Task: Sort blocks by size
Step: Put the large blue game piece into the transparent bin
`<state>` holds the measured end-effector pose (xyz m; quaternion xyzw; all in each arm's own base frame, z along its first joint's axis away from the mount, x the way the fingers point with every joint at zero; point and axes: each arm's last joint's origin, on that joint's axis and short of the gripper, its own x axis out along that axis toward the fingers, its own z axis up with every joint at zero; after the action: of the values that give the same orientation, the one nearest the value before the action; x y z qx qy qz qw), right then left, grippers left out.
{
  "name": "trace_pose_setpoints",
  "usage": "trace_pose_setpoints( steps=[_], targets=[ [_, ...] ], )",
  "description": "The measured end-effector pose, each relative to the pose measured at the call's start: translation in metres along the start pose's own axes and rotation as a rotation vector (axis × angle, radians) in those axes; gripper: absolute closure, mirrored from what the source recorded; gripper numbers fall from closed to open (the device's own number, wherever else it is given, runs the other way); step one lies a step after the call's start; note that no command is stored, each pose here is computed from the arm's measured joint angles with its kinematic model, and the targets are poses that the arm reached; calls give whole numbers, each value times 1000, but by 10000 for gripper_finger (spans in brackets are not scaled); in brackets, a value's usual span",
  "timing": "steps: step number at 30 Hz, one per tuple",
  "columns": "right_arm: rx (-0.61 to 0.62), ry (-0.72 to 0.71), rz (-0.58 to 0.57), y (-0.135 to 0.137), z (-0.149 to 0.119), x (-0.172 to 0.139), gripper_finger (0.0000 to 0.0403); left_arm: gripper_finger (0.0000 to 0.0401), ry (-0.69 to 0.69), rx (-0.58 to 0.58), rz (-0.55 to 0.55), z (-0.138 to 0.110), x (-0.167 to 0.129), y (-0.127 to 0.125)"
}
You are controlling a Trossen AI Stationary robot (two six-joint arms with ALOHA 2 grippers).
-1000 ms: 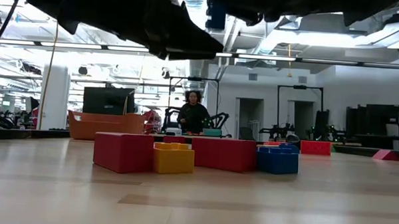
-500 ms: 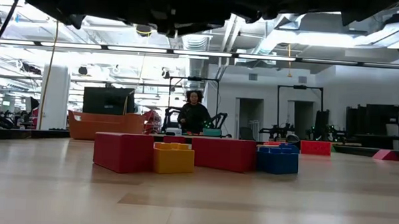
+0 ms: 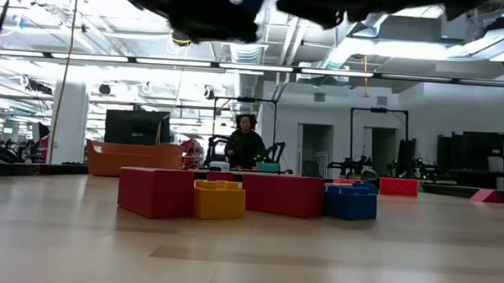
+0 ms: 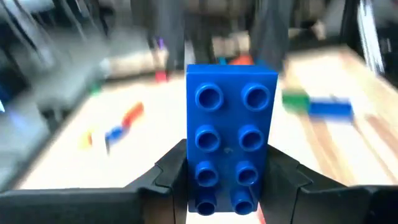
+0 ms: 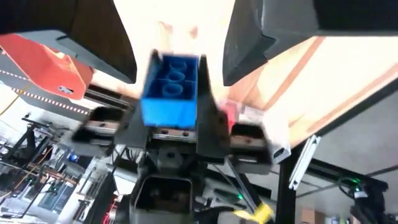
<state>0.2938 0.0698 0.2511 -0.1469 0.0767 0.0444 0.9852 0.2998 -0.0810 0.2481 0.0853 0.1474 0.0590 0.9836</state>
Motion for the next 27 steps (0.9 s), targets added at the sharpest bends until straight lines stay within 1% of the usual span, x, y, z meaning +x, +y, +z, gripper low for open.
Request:
trace_pose_setpoints(
  steps=[2,4,7,9,10,12,14,18,22,25,27],
  targets=[
    [0,34,15,0,2,-8,133,273,144,-62,-73,9,-19,6],
    [24,69,29,1,2,-12,132,273,301,-172,-197,17,-40,12],
    [64,144,34,1,-6,-12,132,273,530,-414,-335,18,-72,13],
    [81,205,13,1,-15,-9,132,273,680,-576,-390,13,-90,7],
    [82,238,4,1,-20,-6,132,273,745,-647,-400,10,-99,3],
    [74,300,-10,1,-31,-2,132,273,862,-746,-379,4,-117,-7],
    [67,332,-16,1,-38,3,132,266,978,-817,-328,-3,-131,-19],
    [58,365,-25,-1,-45,7,132,245,1137,-954,-229,-20,-149,-44],
    [62,362,-36,-5,-44,5,132,238,1272,-979,-134,-43,-161,-62],
    [68,347,-34,-4,-41,4,132,236,1345,-995,-62,-58,-163,-67],
    [65,359,-25,-2,-41,2,132,232,1375,-1001,-52,-63,-163,-68]
  ],
)
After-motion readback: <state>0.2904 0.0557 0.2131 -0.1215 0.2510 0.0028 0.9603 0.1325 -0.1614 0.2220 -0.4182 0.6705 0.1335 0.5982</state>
